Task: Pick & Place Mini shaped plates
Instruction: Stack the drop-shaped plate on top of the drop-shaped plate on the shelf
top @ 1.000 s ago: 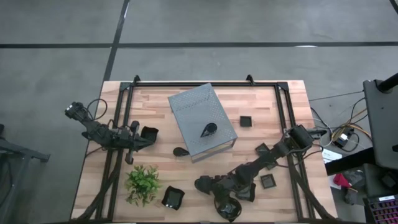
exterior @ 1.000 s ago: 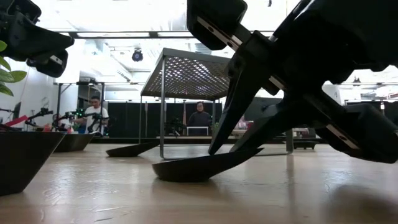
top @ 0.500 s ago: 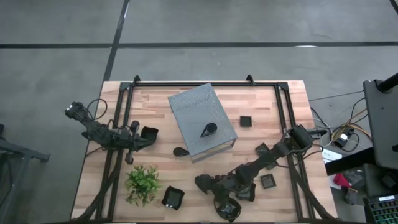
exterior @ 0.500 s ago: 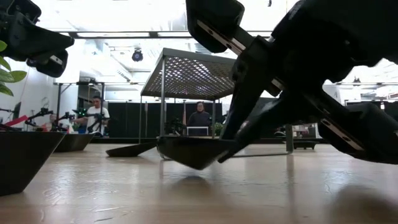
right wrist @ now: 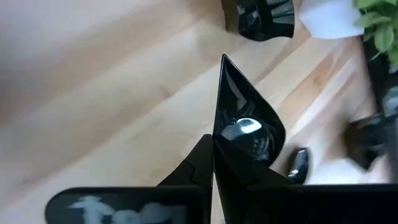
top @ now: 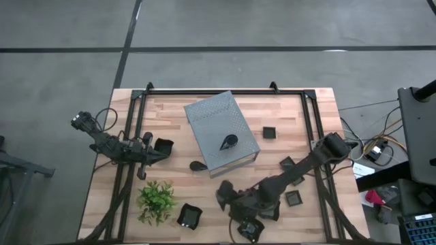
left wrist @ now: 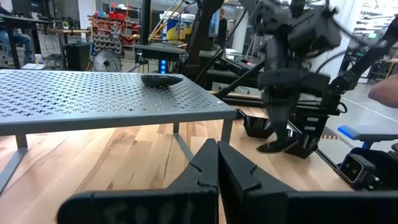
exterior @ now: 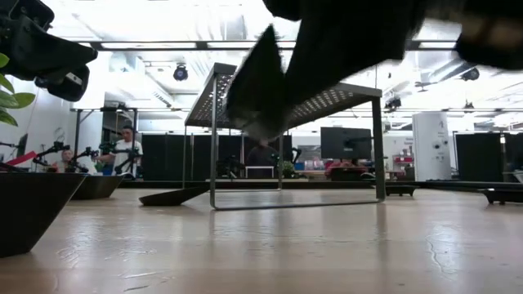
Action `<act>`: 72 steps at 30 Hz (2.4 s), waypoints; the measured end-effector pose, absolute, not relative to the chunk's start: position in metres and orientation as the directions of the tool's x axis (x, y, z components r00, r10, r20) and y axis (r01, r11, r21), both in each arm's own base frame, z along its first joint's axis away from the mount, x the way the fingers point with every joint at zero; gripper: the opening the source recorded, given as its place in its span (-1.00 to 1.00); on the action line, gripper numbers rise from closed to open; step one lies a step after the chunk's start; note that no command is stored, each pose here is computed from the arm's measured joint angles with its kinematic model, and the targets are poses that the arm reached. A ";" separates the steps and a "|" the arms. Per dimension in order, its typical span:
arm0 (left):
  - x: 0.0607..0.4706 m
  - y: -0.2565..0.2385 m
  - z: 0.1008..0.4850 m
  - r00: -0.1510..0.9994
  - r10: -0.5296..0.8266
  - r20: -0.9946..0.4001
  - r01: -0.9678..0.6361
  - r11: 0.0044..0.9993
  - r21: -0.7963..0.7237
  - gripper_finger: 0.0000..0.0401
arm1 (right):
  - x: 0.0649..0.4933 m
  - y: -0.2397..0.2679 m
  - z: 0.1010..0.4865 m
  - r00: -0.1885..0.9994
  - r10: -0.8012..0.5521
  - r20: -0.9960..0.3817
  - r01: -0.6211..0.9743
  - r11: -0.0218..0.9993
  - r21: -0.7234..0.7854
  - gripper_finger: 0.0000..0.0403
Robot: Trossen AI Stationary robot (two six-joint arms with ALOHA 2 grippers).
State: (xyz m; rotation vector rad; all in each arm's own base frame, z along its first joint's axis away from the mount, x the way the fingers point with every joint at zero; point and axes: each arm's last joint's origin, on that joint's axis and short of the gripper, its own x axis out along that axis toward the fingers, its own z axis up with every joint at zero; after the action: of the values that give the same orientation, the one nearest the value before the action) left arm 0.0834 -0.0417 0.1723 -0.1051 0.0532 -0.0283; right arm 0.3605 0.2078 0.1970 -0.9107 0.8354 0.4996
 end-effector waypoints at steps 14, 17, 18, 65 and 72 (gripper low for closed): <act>0.083 -0.042 0.172 0.998 -0.031 -0.051 0.026 0.994 -0.106 -1.00 | 0.340 0.185 0.307 0.539 -0.011 -0.842 -0.426 0.859 -0.284 -0.96; 0.083 -0.042 0.172 0.998 -0.031 -0.053 0.026 0.994 -0.105 -1.00 | 0.340 0.168 0.329 0.552 -0.064 -0.831 -0.348 0.888 -0.300 -0.96; 0.083 -0.042 0.172 0.998 -0.031 -0.053 0.025 0.994 -0.105 -1.00 | 0.340 0.162 0.335 0.556 -0.083 -0.827 -0.323 0.895 -0.307 -0.96; 0.084 -0.042 0.172 0.998 -0.031 -0.054 0.025 0.994 -0.104 -1.00 | 0.375 0.029 0.314 0.371 -0.224 -0.901 -0.112 0.953 -0.283 -0.96; 0.084 -0.042 0.172 0.998 -0.031 -0.054 0.025 0.994 -0.104 -1.00 | 0.375 0.029 0.314 0.371 -0.226 -0.901 -0.116 0.951 -0.286 -0.96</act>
State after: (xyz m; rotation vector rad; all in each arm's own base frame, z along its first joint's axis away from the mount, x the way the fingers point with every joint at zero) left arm 0.0836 -0.0418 0.1720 -0.1034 0.0557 -0.0283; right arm 0.3746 0.0295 0.3137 -0.3256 1.1952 -0.0718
